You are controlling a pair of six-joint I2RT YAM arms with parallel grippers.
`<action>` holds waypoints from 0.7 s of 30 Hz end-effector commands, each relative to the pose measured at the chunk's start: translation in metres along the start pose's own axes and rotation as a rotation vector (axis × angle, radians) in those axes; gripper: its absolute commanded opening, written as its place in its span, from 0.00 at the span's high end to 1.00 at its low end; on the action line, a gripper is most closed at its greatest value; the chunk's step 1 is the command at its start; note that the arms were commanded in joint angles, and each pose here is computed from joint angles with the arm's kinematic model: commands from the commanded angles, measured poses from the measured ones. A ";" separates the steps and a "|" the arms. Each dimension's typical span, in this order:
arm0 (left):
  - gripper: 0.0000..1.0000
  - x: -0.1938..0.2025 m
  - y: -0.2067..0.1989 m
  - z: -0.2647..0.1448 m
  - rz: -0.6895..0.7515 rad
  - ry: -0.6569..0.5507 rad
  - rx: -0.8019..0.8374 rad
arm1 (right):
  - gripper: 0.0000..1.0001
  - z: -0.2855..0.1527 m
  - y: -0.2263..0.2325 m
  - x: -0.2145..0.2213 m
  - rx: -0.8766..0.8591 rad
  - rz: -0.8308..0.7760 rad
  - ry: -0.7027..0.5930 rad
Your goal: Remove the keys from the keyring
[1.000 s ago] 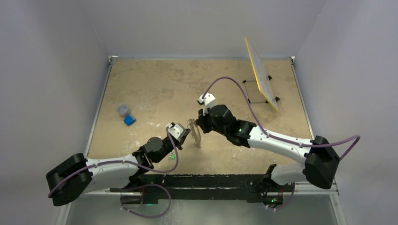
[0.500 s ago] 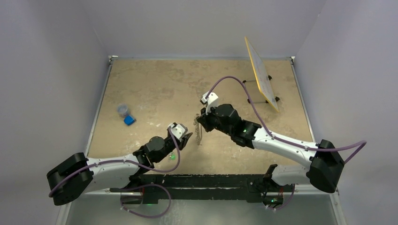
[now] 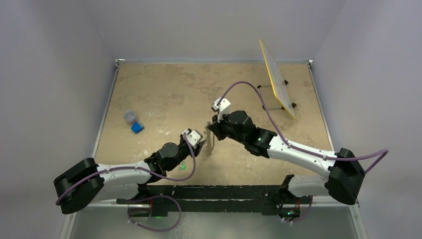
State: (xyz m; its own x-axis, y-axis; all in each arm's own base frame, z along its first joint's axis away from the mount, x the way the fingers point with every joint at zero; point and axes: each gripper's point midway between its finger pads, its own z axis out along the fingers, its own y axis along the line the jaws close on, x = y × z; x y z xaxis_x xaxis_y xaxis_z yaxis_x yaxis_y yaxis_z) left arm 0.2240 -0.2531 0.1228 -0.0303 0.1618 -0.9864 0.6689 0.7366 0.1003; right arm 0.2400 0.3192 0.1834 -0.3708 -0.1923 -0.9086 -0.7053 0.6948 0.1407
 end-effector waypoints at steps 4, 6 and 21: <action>0.57 -0.030 0.012 0.011 0.047 -0.082 -0.063 | 1.00 -0.002 0.010 -0.017 -0.039 -0.020 -0.059; 0.57 -0.034 0.013 0.013 0.045 -0.086 -0.070 | 1.00 -0.002 0.010 -0.017 -0.039 -0.020 -0.059; 0.58 -0.036 0.008 0.028 0.015 -0.085 -0.072 | 1.00 -0.002 0.017 -0.020 -0.050 -0.021 -0.063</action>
State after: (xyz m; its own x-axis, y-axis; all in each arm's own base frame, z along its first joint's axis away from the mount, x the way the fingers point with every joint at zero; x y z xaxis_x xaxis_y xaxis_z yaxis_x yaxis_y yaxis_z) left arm 0.2416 -0.2647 0.1312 0.0104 0.1858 -0.9825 0.6399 0.7538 0.1493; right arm 0.2334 0.3242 0.1832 -0.3621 -0.2048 -0.9093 -0.7232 0.6772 0.1355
